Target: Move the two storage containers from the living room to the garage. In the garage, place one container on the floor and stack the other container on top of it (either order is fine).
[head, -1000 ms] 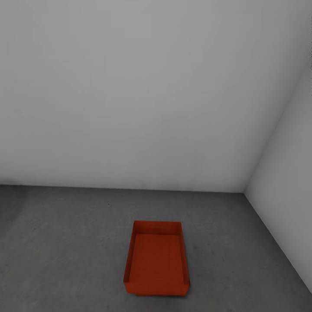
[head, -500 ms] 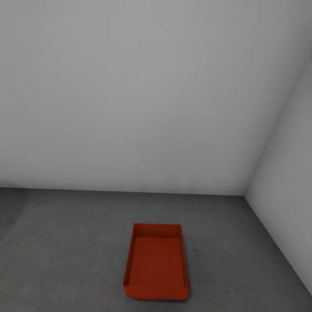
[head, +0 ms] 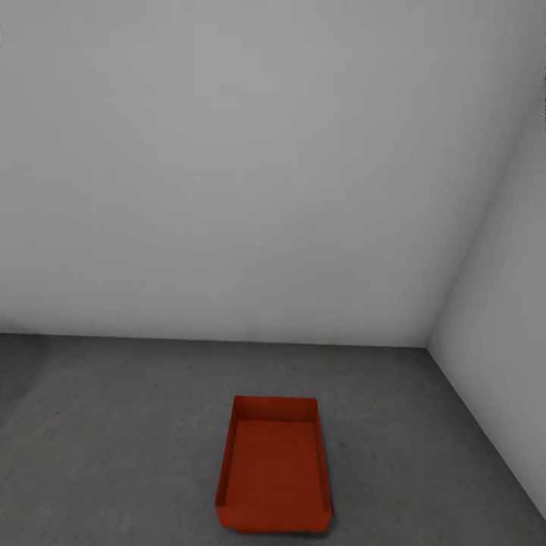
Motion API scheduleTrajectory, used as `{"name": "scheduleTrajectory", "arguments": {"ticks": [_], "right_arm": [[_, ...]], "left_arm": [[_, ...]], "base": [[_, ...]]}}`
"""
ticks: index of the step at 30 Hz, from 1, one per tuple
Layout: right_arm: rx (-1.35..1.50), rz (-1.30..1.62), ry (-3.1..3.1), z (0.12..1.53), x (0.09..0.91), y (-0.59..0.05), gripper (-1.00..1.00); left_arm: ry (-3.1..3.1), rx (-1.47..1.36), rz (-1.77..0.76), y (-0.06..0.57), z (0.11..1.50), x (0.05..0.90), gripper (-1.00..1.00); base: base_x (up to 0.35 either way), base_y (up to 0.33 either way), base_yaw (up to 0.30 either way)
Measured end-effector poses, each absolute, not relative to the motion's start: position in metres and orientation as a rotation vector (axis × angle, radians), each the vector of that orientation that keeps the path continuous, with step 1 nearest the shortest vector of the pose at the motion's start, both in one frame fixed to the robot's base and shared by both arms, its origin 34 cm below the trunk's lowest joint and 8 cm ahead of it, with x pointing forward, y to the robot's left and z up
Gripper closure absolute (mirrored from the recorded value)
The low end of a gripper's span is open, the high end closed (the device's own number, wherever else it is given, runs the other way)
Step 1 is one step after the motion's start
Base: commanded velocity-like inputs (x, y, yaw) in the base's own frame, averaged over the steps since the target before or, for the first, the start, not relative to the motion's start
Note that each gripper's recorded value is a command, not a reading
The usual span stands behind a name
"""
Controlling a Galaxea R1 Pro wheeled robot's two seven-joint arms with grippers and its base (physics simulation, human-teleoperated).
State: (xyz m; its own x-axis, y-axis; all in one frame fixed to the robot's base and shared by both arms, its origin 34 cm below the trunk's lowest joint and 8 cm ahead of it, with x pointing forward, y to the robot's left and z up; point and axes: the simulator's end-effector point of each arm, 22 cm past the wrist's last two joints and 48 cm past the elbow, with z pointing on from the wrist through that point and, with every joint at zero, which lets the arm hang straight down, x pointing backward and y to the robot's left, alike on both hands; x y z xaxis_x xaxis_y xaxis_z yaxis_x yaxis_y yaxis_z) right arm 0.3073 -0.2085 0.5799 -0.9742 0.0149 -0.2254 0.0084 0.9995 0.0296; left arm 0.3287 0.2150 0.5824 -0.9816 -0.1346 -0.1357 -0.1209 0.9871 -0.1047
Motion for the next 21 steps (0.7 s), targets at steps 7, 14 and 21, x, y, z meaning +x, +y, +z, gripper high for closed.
{"name": "scheduleTrajectory", "arguments": {"ticks": [7,14,21], "right_arm": [[0.017,0.042,2.906,0.581,0.31,-0.209,-1.0],[0.017,0.04,2.904,0.582,0.311,-0.21,-1.0],[0.016,0.04,2.904,0.582,0.311,-0.21,-1.0]], "left_arm": [[2.989,-0.194,-0.139,0.217,0.583,0.325,-1.0],[3.005,-0.195,-0.136,0.218,0.581,0.312,-1.0],[3.022,-0.196,-0.137,0.217,0.579,0.298,-1.0]], "base": [[0.0,0.0,0.0],[0.0,0.0,0.0],[0.0,0.0,0.0]]}}
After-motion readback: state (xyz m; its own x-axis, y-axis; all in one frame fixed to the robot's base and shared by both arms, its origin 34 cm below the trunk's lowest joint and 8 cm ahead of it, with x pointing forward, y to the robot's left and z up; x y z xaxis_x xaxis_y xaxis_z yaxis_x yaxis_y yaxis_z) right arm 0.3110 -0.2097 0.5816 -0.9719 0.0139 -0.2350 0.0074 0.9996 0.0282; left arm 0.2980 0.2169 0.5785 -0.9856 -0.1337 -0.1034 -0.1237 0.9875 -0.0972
